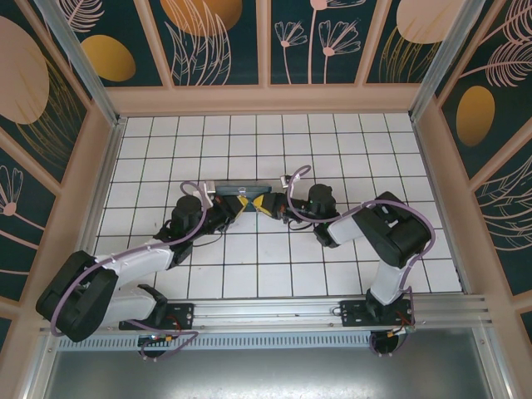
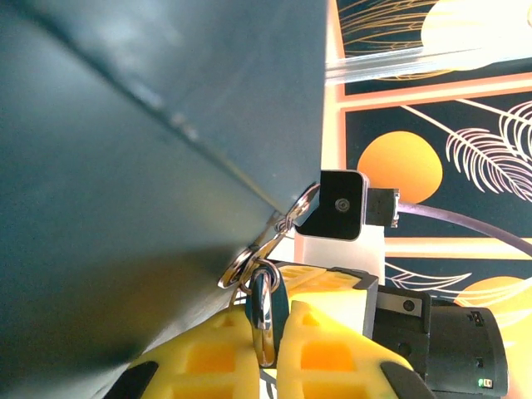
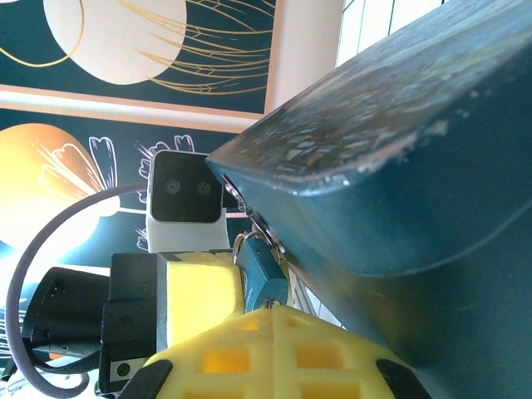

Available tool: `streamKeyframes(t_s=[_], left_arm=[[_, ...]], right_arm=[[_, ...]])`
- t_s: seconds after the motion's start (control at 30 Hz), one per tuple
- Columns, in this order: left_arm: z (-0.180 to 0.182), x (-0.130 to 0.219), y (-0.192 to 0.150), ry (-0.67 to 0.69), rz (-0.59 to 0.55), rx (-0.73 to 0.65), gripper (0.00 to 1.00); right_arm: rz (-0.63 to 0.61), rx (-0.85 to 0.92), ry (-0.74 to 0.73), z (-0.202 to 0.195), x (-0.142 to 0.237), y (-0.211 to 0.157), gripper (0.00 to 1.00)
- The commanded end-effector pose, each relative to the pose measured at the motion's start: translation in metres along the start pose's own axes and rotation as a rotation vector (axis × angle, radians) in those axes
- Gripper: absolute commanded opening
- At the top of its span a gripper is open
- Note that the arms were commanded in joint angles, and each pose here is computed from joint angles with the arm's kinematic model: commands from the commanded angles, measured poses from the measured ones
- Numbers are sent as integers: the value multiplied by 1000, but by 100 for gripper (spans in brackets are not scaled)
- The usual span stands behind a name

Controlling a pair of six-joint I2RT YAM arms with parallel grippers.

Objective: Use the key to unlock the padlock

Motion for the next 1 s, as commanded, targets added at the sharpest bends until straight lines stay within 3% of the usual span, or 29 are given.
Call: streamKeyframes(t_s=[0.0, 0.23, 0.6, 0.97], left_arm=[[-45, 13, -53, -214, 366, -111, 0], [-47, 13, -54, -253, 386, -100, 0], [-45, 12, -52, -260, 372, -59, 0], [-37, 12, -52, -241, 371, -69, 0]], right_arm=[[-7, 12, 18, -1, -8, 5, 0], [-3, 41, 1, -2, -4, 7, 0], [37, 232, -230, 4, -18, 11, 0], [-34, 99, -10, 10, -6, 25, 0]])
Point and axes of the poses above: each hand's point on the last joint's axis, 136 mm out from that joint toward the fingers, its own x axis back along the fingers, its own z axis along the line the jaws close on, y = z × x, the point moved 6 cm from there along x, back along the fingers, and after that the axes turned 12 degrees about x, right-handed, at the moved point
